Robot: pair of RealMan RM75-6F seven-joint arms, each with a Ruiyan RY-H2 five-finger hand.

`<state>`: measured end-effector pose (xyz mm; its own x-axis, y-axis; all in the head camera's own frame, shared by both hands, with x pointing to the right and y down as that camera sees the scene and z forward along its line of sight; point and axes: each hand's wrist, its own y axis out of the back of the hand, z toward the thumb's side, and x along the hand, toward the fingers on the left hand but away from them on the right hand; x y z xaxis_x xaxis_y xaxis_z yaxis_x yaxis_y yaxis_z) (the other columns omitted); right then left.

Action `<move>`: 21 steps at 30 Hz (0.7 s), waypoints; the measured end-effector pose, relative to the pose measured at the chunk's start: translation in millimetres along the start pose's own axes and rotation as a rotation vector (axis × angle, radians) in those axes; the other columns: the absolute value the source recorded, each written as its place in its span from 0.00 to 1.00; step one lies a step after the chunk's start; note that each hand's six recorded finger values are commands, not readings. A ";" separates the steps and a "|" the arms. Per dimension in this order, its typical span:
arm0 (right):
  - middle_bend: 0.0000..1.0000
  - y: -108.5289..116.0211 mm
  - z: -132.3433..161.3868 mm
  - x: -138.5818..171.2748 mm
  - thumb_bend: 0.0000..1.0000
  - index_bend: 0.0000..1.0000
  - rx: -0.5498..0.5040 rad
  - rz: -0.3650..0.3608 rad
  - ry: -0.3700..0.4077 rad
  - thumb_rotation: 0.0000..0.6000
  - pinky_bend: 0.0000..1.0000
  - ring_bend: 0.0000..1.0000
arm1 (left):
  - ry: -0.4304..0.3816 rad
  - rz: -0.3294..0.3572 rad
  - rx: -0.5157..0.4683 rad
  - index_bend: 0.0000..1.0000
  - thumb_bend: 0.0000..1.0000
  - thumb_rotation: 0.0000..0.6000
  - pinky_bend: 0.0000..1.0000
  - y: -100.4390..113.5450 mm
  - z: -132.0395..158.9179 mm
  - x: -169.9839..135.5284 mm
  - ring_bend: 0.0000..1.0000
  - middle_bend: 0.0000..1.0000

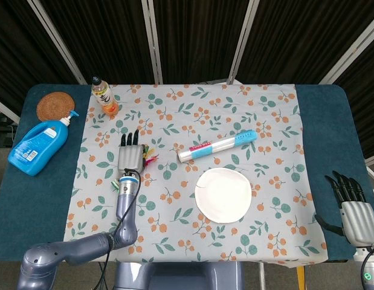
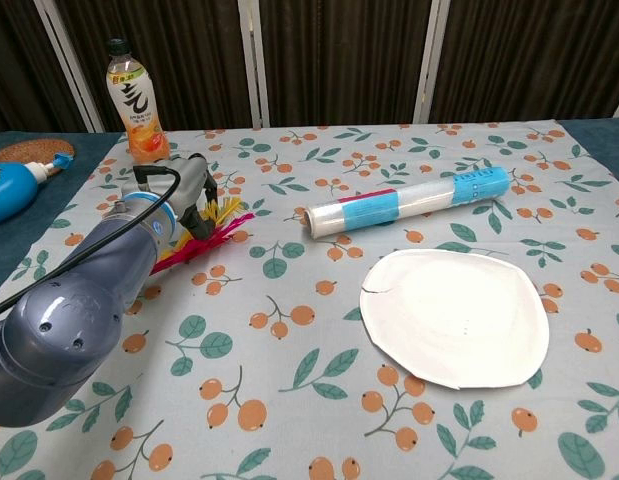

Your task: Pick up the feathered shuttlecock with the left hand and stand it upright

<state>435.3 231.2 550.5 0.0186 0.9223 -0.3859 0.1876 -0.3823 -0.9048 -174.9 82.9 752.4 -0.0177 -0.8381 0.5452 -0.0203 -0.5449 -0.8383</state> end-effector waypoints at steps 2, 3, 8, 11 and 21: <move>0.00 -0.1 -0.2 -0.2 0.11 0.09 -0.001 -0.001 -0.001 1.00 0.00 0.00 | -0.004 0.003 -0.010 0.57 0.49 1.00 0.02 2.1 0.7 -0.1 0.00 0.01; 0.00 -0.1 -0.1 -0.3 0.11 0.09 -0.001 -0.001 -0.002 1.00 0.00 0.00 | -0.006 0.005 -0.015 0.57 0.49 1.00 0.02 3.1 1.1 -0.1 0.00 0.01; 0.00 -0.3 0.0 -0.8 0.11 0.10 0.002 -0.003 -0.001 1.00 0.00 0.00 | -0.022 0.015 -0.050 0.57 0.49 1.00 0.02 11.9 5.9 -1.2 0.00 0.01; 0.00 -0.5 0.1 -1.3 0.11 0.10 0.002 -0.004 -0.001 1.00 0.00 0.00 | -0.040 0.025 -0.069 0.57 0.49 1.00 0.02 19.6 10.3 -3.6 0.00 0.01; 0.00 -0.3 0.1 -1.8 0.11 0.10 0.005 -0.004 0.003 1.00 0.00 0.00 | -0.103 0.059 -0.156 0.58 0.49 1.00 0.02 53.7 18.5 -20.5 0.00 0.01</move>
<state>435.1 229.6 551.5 0.0209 0.9239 -0.3821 0.1828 -0.3793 -0.9070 -157.1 70.3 696.1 0.0787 -0.8712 0.4846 -0.1771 -0.4906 -0.8532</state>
